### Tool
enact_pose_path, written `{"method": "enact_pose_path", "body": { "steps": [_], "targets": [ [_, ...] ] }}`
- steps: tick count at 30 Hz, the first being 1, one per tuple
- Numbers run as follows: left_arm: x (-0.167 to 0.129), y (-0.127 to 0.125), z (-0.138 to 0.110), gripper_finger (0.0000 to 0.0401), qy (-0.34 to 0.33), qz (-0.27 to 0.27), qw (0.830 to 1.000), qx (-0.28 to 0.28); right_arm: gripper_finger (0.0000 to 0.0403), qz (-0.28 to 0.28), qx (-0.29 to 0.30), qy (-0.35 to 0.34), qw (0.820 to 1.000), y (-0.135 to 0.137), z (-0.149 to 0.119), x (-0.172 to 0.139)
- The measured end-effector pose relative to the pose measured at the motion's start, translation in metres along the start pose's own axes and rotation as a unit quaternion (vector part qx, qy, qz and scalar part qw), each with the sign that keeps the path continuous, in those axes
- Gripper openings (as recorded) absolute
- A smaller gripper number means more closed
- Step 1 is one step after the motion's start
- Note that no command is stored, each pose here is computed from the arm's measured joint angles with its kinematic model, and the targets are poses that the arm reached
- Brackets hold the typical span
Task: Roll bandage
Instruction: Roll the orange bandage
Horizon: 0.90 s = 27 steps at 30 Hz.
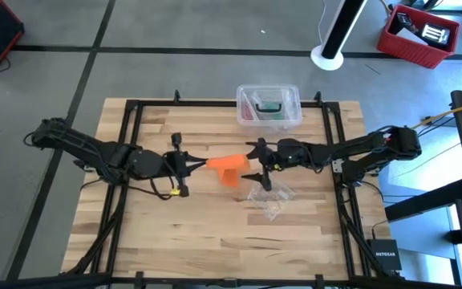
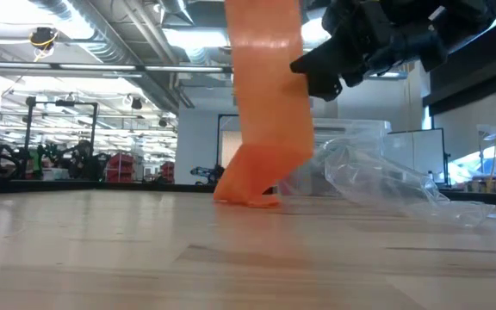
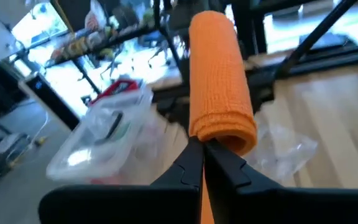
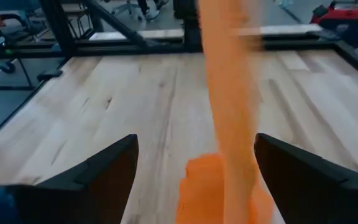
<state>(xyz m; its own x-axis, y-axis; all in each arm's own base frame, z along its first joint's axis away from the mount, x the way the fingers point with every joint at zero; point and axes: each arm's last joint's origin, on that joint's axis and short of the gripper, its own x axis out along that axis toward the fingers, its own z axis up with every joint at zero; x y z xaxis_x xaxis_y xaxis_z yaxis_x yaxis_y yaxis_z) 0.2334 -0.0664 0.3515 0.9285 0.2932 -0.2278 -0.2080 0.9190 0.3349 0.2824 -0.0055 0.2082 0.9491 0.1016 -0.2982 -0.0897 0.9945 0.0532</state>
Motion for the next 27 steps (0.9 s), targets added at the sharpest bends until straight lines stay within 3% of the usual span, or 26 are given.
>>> {"method": "enact_pose_path", "body": {
  "steps": [4, 7, 12, 19, 22, 27],
  "targets": [
    [-0.008, 0.003, 0.019, 0.0000, -0.035, -0.003, 0.999, 0.002, 0.0319, 0.003, -0.010, -0.029, 1.000, 0.001, 0.007, 0.000],
    [-0.016, 0.008, 0.037, 0.0000, -0.058, -0.003, 0.998, 0.027, 0.0302, 0.021, -0.026, -0.073, 0.997, 0.002, 0.032, -0.002],
    [-0.033, 0.024, 0.065, 0.0000, -0.078, -0.012, 0.997, 0.009, 0.0271, 0.016, -0.080, -0.105, 0.991, 0.003, 0.074, -0.005],
    [-0.041, 0.028, 0.073, 0.0000, -0.072, -0.021, 0.997, 0.018, 0.0257, 0.022, -0.134, -0.039, 0.990, 0.004, 0.116, -0.008],
    [-0.041, 0.029, 0.073, 0.0000, -0.069, -0.015, 0.997, 0.019, 0.0257, 0.047, -0.134, -0.035, 0.989, 0.006, 0.120, -0.010],
    [-0.041, 0.029, 0.072, 0.0000, -0.067, -0.009, 0.998, 0.014, 0.0243, 0.038, -0.122, 0.013, 0.992, 0.005, 0.111, -0.009]
  ]
}}
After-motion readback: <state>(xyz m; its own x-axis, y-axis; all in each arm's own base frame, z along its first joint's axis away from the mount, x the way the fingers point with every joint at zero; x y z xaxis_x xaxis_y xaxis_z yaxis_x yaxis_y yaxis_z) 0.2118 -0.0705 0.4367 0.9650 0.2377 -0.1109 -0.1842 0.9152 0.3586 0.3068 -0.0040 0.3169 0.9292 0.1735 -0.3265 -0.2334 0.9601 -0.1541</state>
